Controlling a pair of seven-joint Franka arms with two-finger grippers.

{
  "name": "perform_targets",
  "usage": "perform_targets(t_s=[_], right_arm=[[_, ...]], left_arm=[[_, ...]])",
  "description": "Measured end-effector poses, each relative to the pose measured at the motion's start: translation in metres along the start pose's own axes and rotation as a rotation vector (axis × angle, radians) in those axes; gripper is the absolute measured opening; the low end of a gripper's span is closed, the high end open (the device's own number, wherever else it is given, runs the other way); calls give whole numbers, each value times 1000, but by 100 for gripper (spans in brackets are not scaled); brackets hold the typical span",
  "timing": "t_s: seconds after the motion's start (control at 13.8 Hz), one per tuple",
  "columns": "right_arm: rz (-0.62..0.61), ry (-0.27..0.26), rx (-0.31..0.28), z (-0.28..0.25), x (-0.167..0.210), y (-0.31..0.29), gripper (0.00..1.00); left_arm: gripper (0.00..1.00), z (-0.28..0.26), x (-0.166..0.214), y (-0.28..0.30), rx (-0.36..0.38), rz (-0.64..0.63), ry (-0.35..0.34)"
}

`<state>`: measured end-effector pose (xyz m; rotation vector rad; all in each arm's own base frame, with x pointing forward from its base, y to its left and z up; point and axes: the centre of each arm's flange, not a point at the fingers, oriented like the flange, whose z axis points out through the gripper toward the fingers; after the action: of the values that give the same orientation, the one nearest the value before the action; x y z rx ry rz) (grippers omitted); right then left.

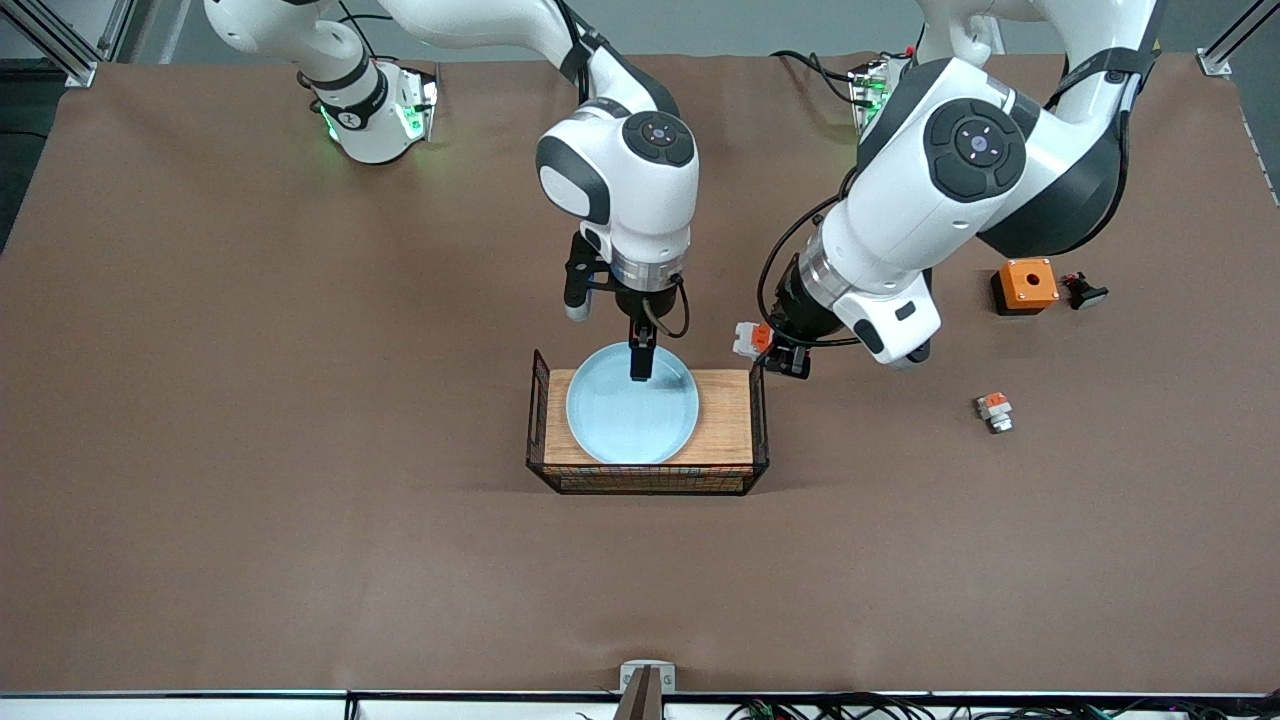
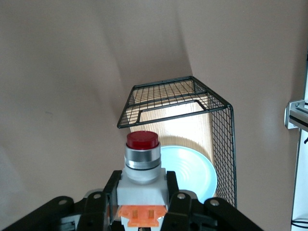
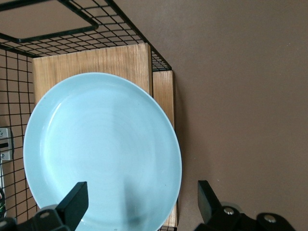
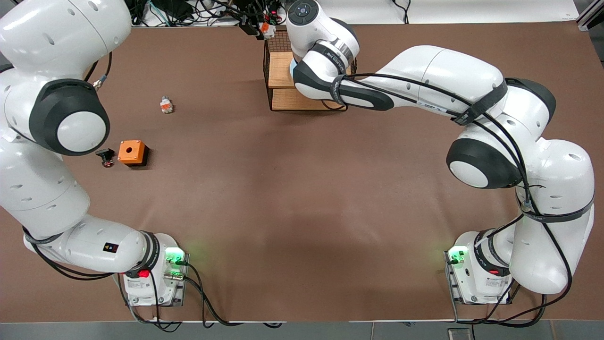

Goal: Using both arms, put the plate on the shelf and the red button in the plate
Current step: 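Lower the plate into the wooden box and open the right gripper, then withdraw the right gripper while the left gripper carries the button over the plate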

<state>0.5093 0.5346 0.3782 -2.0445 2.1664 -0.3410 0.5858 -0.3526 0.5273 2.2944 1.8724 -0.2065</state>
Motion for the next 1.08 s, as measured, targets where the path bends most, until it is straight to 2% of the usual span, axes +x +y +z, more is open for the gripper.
perform_targets(t_s=[0.29,0.43,0.72,0.87,1.08], right_arm=[[-77,-1,3,-9,11,-20,100],[-171,-6,-43,-18,27,-39,100],[-512,-28,-163,-52,81,-81,100],[-694,-38,-211,-70,115,-97,100],[-937,-93,-254,-100,184,-129,100]], left_arm=[[41,1,0,0,2,1,0],[41,6,-3,0,8,5,0],[41,24,-20,-2,17,28,0],[41,39,-32,-4,19,36,36],[41,67,-57,-12,24,35,87]])
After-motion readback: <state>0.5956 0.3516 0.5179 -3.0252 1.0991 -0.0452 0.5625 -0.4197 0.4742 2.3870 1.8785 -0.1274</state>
